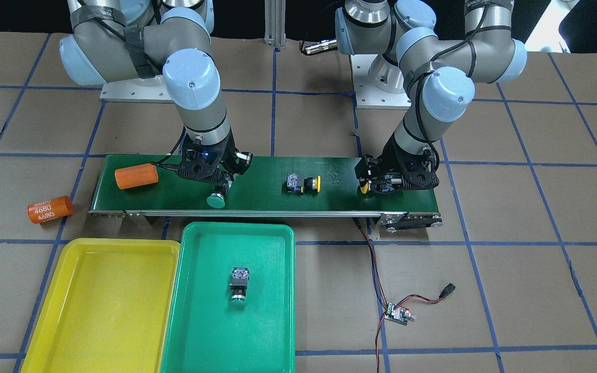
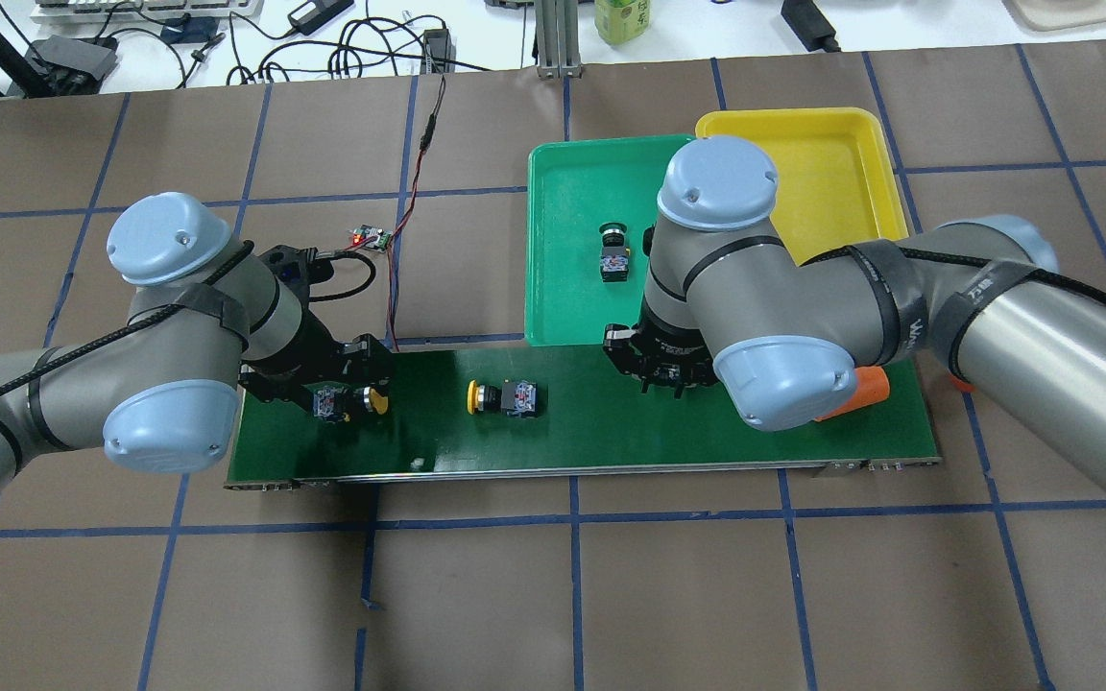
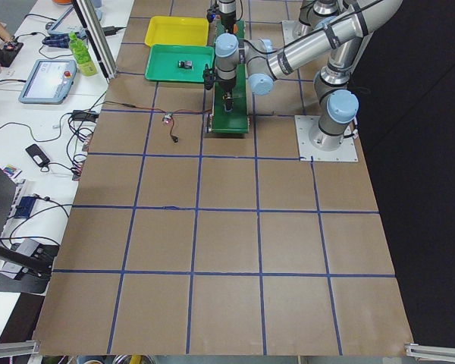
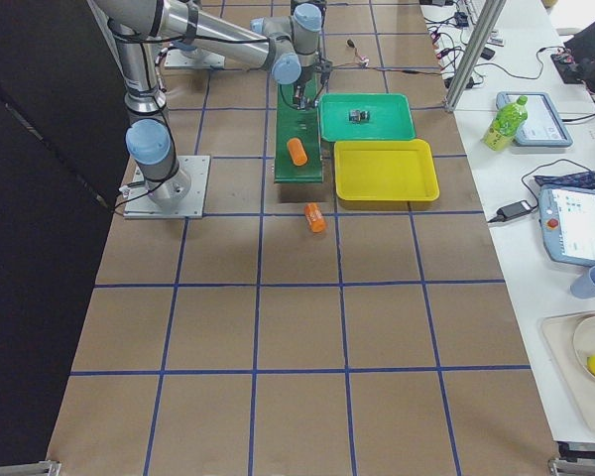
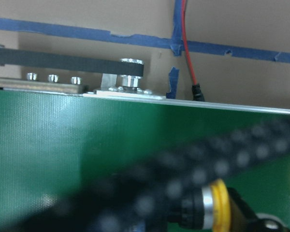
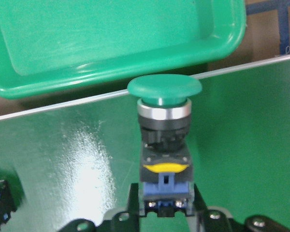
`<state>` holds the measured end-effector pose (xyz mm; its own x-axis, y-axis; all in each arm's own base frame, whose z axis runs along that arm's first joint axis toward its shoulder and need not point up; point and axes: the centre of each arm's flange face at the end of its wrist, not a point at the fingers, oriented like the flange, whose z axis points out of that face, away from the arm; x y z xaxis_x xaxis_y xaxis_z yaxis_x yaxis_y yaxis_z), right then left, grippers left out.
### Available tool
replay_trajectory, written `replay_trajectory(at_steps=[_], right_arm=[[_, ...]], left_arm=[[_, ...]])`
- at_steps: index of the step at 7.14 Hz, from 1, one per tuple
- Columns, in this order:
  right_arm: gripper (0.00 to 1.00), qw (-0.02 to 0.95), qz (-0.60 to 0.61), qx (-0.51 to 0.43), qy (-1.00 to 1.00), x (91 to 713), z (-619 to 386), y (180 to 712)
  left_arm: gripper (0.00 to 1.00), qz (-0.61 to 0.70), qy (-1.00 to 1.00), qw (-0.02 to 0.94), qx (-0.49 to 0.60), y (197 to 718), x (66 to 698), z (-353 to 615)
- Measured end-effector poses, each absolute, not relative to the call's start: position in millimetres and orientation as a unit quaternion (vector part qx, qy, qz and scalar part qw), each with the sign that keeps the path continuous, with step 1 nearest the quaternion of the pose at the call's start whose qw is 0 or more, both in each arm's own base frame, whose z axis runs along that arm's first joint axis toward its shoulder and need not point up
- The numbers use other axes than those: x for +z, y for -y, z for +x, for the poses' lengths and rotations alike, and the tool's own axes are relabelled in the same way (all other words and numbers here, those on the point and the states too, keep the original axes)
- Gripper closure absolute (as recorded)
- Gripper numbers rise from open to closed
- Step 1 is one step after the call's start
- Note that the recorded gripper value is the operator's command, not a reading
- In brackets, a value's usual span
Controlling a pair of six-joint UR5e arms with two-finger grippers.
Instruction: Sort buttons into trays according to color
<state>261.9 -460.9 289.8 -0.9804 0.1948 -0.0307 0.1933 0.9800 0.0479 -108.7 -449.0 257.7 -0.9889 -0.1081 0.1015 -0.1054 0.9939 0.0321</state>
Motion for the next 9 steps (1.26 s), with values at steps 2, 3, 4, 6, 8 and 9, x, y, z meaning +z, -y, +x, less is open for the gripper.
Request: replay_trajectory(at_steps=[2, 3, 4, 6, 8, 9], right_arm=[[1.0, 0.026, 0.123, -0.02, -0.992, 320.5, 245.0, 523.3], [1.0, 0.029, 0.129, -0.03, -0.991, 315.8, 242.6, 564.7], [0.66, 0.033, 0.13, -0.034, -0.99, 297.9, 245.4, 600.6], [0.06, 0.037, 0.13, -0.036, -0.99, 249.5, 250.5, 638.2], [0.0, 0.025, 0.138, -0.04, -0.989, 230.6, 245.7, 647.8], [0.0, 0.016, 0.142, -0.047, -0.989, 235.6, 240.3, 648.8]], left_arm=[[0.0, 0.05, 0.997, 0.05, -0.009, 461.9, 305.1, -110.0], [0.0, 0.049, 0.998, 0.048, -0.017, 473.7, 351.5, -108.7], [0.0, 0.046, 0.998, 0.042, -0.026, 480.4, 402.4, -106.1], [0.0, 0.03, 0.999, 0.002, -0.032, 471.8, 468.9, -97.8], [0.0, 0.02, 1.0, 0.003, -0.024, 464.6, 490.8, -105.7], [0.0, 0.017, 1.0, 0.007, -0.02, 465.1, 494.3, -109.1]])
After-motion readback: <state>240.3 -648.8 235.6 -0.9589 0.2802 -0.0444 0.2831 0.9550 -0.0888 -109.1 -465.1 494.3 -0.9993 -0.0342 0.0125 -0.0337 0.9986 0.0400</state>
